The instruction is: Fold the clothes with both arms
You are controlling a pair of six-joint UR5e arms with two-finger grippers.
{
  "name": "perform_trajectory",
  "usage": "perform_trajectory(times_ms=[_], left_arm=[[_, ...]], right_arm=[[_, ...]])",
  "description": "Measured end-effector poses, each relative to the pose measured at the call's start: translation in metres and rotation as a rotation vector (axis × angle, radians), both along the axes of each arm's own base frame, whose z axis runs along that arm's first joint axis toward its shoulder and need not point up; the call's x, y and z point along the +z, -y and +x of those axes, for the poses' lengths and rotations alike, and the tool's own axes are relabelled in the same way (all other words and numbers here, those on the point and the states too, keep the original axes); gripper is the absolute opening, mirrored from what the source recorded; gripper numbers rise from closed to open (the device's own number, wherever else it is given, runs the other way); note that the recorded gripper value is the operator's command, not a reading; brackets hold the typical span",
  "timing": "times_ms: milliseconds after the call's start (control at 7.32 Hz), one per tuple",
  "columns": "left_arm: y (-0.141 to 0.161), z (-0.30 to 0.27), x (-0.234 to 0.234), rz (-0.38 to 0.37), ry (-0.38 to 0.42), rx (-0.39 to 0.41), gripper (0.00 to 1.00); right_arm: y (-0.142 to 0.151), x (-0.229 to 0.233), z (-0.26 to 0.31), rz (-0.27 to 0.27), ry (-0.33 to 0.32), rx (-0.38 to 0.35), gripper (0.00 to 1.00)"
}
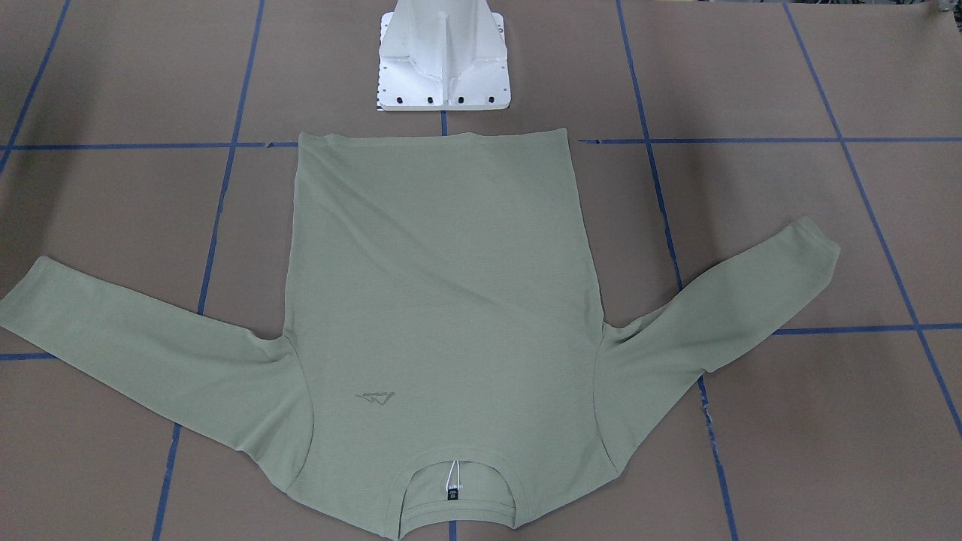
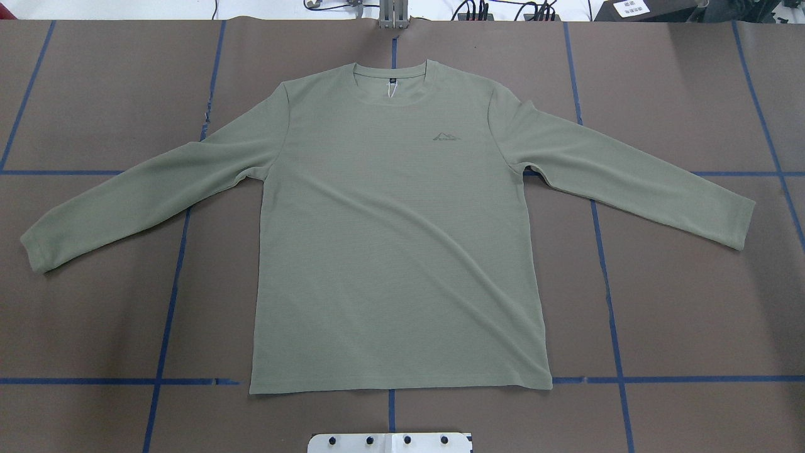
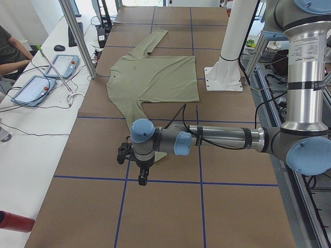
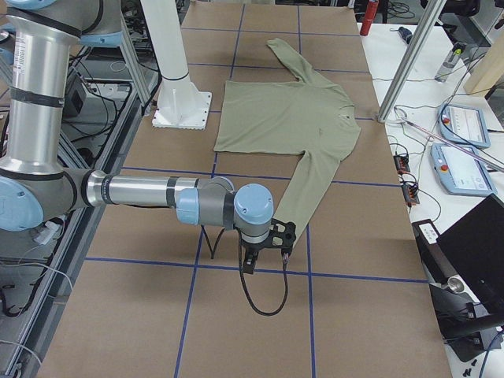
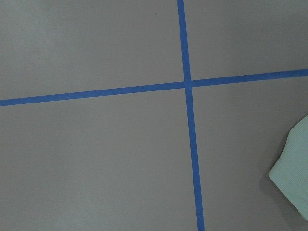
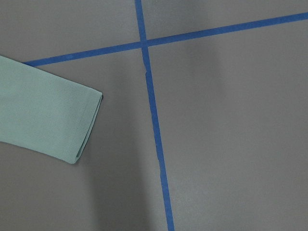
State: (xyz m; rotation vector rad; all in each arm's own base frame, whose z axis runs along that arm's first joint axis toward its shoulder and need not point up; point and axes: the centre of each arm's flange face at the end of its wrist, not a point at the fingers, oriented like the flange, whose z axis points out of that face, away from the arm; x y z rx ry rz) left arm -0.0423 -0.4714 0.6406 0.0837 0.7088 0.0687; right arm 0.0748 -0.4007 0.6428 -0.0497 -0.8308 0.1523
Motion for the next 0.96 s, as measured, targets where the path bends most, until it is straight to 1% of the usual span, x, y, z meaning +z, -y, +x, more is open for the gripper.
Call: perform_trajectory(times_ms=[410, 547, 820, 957], left_arm=[[0.001, 0.000, -0.001, 0.005, 0.000, 0.000, 0.99], [0.006, 0.000, -0.006, 0.020, -0.001, 0.000, 0.99], [0.032, 0.002, -0.035, 0.083, -0.005, 0.001, 0.99], [0.045, 0.004, -0.051, 0.112, -0.022, 0.004, 0.99]], right_arm=[[0.002, -0.005, 0.000, 0.012, 0.000, -0.003, 1.00], [0.003, -0.009, 0.001, 0.018, 0.000, 0.000, 1.00], [0.011, -0.024, -0.001, 0.046, 0.003, 0.003, 1.00], [0.016, -0.029, -0.003, 0.060, 0.007, -0.001, 1.00]])
